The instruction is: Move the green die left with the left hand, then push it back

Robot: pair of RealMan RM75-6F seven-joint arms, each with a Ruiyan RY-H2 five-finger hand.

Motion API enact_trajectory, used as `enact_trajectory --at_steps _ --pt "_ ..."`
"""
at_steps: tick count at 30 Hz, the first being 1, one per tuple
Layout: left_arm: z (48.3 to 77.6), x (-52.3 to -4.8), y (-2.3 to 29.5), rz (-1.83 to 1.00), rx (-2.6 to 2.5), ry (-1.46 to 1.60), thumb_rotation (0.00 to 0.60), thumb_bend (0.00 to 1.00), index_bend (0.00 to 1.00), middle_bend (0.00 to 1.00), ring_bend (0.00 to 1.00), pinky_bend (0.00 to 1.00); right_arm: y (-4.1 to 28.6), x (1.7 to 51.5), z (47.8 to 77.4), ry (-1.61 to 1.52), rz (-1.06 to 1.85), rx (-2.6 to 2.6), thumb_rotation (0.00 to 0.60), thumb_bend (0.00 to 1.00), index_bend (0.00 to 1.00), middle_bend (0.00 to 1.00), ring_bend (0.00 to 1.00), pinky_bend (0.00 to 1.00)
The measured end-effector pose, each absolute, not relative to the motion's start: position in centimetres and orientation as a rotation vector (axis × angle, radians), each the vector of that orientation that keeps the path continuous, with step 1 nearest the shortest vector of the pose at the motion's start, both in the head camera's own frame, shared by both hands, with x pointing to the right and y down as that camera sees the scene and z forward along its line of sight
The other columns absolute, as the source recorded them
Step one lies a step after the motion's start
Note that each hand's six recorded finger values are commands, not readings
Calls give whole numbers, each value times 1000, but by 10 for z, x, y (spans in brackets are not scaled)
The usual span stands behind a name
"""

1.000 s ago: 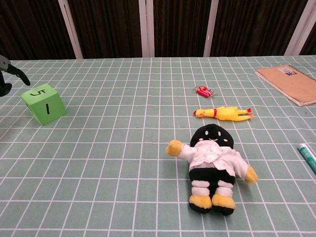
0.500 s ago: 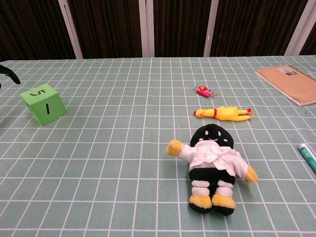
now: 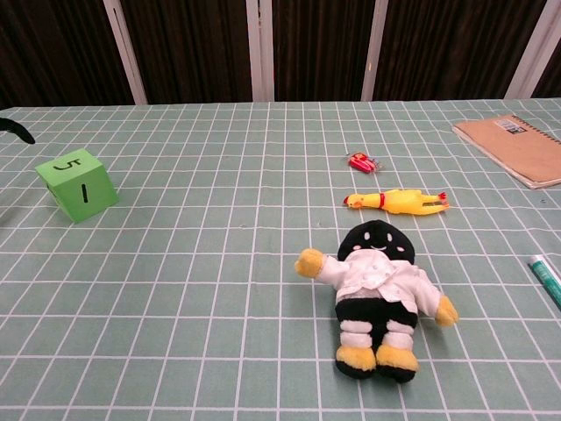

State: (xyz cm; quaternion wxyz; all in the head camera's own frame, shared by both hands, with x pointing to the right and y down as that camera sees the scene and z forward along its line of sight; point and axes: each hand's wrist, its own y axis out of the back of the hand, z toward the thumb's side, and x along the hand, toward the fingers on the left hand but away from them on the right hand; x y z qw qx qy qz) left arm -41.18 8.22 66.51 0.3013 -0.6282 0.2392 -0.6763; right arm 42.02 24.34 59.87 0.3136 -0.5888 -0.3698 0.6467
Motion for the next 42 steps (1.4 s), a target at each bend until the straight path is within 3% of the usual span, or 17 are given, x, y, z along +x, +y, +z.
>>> enact_trajectory --at_steps 11,25,30,42 --pt "679 -445 110 -1668 -1641 640 600 929 139 778 651 732 244 419 601 -974 1716 -1550 600 154 124 12 55 25" --pt "699 -431 119 -1685 -1859 735 600 929 110 776 650 732 243 421 601 -984 1720 -1540 600 154 124 12 55 25" --pt "699 -426 117 -1677 -1927 767 600 843 102 767 639 732 243 420 600 -985 1719 -1538 600 154 124 12 55 25" --pt "696 -427 118 -1683 -1925 738 600 839 102 763 636 732 243 420 601 -990 1722 -1538 600 152 124 12 55 25"
